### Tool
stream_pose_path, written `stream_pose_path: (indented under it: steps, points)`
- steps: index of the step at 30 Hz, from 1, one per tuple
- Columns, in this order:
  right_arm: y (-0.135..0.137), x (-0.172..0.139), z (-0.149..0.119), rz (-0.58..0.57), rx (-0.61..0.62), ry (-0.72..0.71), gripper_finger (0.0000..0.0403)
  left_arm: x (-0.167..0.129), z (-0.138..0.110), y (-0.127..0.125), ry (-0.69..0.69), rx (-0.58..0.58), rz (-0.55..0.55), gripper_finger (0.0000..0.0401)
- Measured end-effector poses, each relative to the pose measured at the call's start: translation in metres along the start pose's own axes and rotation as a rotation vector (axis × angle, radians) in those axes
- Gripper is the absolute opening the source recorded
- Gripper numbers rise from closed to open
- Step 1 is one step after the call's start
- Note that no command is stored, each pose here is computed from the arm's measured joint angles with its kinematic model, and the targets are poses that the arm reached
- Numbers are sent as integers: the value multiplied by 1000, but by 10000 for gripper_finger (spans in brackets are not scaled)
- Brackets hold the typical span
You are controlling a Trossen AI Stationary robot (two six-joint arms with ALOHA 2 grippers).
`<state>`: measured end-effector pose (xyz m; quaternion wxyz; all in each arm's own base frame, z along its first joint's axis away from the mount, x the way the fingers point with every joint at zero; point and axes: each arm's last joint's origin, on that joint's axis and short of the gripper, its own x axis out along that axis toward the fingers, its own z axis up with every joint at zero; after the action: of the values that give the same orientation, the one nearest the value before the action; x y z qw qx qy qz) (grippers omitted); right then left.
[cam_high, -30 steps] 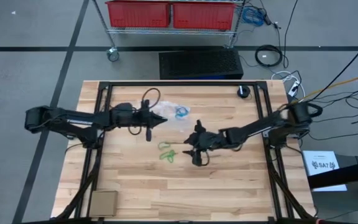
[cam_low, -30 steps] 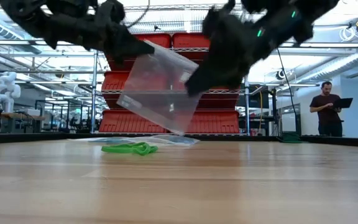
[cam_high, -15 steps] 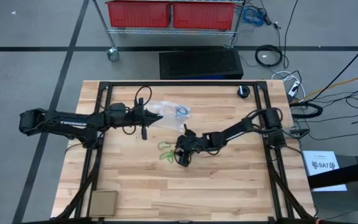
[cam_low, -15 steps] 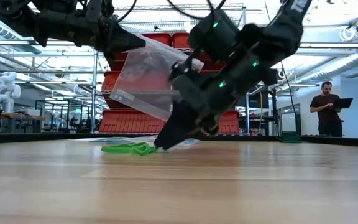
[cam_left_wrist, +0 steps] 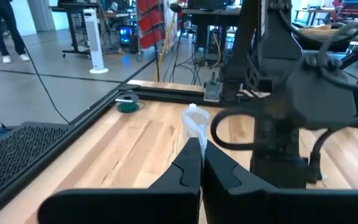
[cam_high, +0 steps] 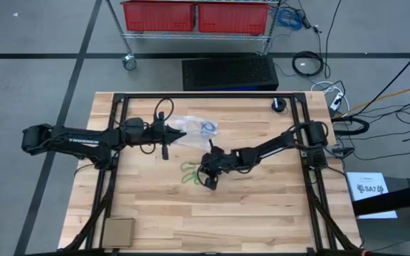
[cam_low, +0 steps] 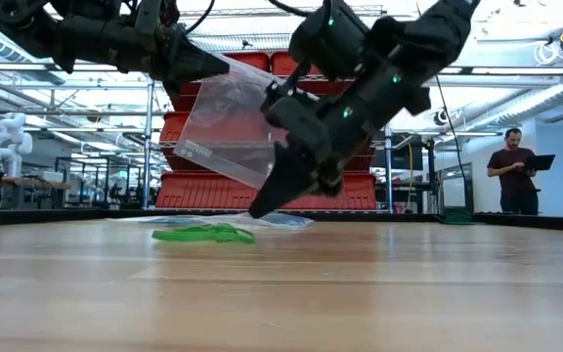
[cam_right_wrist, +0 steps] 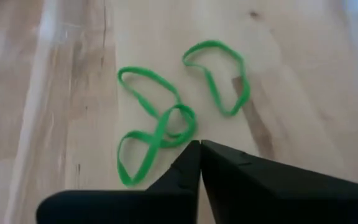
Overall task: Sort rubber bands
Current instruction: Put the green rubber band into the right zip lock bag
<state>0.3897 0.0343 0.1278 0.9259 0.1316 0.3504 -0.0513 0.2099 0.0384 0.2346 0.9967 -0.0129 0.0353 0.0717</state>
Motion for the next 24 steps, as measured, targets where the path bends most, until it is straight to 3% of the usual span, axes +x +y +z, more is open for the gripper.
stream_pose_path:
  steps: [5,16,20,24]
  points:
    - [1,-3,12,18,-46,-94,23,0,0,0,3,4,0,0]
    - [-20,23,1,-40,-91,-122,177,0,-1,0,10,7,1,0]
    - [-20,35,-1,-42,-115,-120,192,0,-1,0,9,7,1,0]
    - [-19,49,2,-50,-136,-106,181,0,-1,0,10,7,1,0]
